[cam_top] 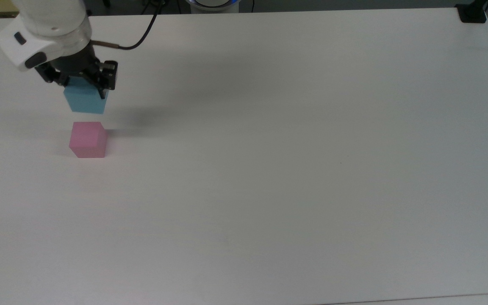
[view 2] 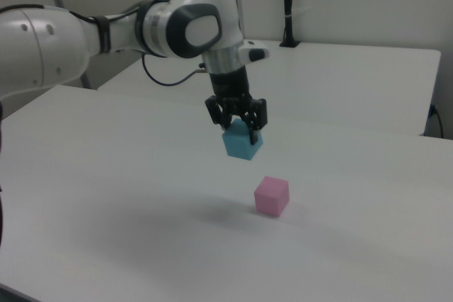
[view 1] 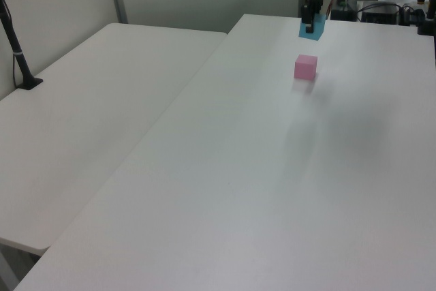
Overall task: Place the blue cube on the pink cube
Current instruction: 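Carry the blue cube over the pink cube, then lower the blue cube onto the pink cube's top face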
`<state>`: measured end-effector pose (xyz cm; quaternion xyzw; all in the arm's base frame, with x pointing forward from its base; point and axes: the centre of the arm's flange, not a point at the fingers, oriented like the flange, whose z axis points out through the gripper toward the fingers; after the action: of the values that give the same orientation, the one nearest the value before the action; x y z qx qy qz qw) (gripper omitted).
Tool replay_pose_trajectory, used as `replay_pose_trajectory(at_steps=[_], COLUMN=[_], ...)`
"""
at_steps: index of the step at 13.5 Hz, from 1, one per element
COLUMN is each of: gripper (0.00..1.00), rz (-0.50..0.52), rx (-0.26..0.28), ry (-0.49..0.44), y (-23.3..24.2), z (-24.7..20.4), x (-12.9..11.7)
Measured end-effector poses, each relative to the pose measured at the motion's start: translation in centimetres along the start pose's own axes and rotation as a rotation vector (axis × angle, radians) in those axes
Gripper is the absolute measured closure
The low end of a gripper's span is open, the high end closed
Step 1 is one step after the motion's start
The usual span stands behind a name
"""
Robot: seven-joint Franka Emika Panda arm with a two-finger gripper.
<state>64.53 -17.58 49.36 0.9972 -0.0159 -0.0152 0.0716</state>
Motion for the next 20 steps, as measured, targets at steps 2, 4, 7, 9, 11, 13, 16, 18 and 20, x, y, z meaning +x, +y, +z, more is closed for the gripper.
replay_pose_trajectory(at_steps=[2, 4, 7, 9, 11, 13, 16, 18, 20], gripper=[0.4, 0.4, 0.4, 0.4, 0.4, 0.4, 0.4, 0.4, 0.4], rz=[0.004, 0.015, 0.023, 0.028, 0.032, 0.033, 0.038, 0.038, 0.035], rx=[-0.004, -0.008, 0.002, 0.017, 0.025, 0.022, 0.018, 0.018, 0.019], ry=[0.011, 0.0, -0.019, -0.026, -0.03, -0.027, -0.022, -0.028, -0.032], y=[0.9, 1.8, 2.0, 1.9, 1.9, 2.0, 2.6, 3.0, 3.1], z=[1.3, 3.7, 7.1, 7.9, 8.3, 9.0, 9.8, 10.3, 10.6], x=[0.8, 1.4, 2.3, 2.4, 2.4, 2.7, 2.8, 2.8, 2.8])
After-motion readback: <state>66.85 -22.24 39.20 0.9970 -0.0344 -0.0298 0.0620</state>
